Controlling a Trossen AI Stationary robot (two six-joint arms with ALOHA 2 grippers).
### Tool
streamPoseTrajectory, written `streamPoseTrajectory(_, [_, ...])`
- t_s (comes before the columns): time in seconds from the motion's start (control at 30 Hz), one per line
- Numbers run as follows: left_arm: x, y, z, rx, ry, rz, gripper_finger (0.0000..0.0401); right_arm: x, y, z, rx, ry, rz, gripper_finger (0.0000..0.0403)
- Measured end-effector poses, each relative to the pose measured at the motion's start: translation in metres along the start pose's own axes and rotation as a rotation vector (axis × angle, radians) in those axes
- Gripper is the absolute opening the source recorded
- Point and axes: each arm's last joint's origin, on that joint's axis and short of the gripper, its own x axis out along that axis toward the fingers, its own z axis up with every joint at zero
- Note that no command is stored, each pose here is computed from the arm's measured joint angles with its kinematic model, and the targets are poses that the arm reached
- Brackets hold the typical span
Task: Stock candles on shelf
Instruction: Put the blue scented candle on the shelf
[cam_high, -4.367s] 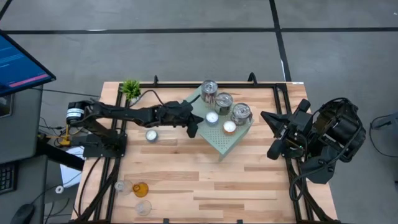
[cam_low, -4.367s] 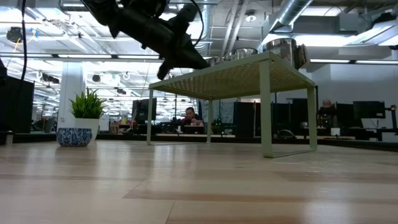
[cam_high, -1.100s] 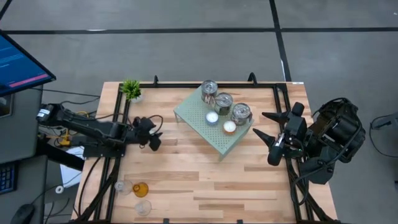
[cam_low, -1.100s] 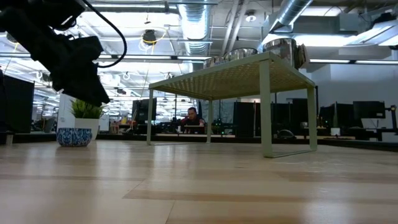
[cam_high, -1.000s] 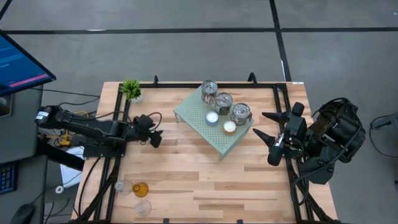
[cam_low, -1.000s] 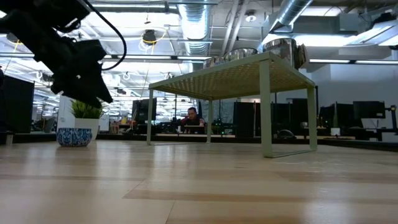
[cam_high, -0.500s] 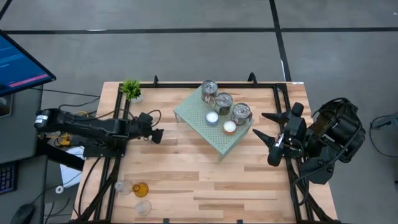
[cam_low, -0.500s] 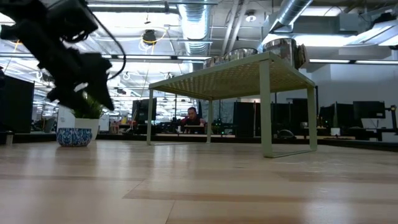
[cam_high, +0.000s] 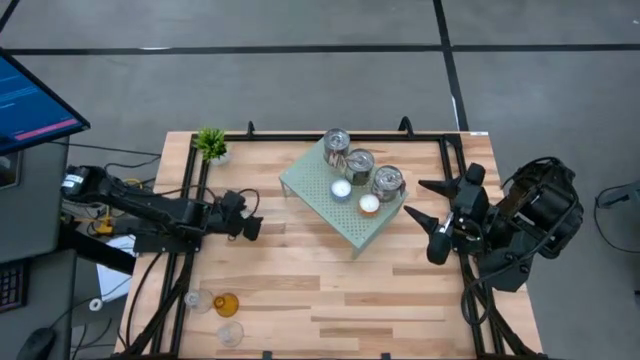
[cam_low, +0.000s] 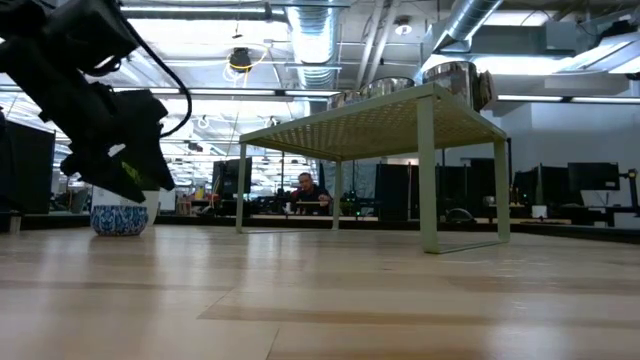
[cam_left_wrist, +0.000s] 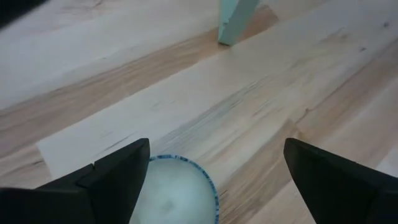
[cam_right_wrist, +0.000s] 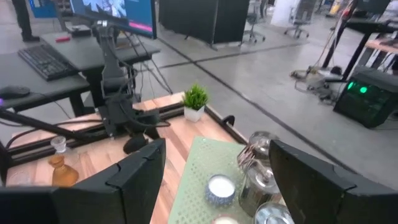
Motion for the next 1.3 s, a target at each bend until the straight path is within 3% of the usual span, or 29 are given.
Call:
streamPoseTrajectory(0.37, [0.001, 0.000, -0.016, 0.097, -0.011, 0.052, 0.0353, 0.008, -0.001, 0.000, 0.018, 0.066, 0.015, 0.0276])
streamPoseTrajectory(0.7, [-0.012, -0.005, -0.005, 0.102, -0.055, -0.032, 0.0338, 0.010, -0.001, 0.001, 0.028, 0.069, 0.009, 0.0276])
streamPoseTrajectory(0.9, [-0.008, 0.000, -0.015, 0.162, -0.057, 0.012, 0.0335, 0.010, 0.001, 0.001, 0.035, 0.067, 0.011, 0.0276])
streamPoseTrajectory(1.07, [-0.003, 0.012, -0.030, 0.142, -0.040, 0.035, 0.0335, 0.013, 0.004, 0.001, 0.053, 0.076, 0.016, 0.0276])
streamPoseTrajectory(1.3, [-0.004, 0.012, -0.038, 0.149, -0.061, 0.005, 0.0335, 0.025, 0.010, -0.002, 0.039, 0.092, -0.023, 0.0276])
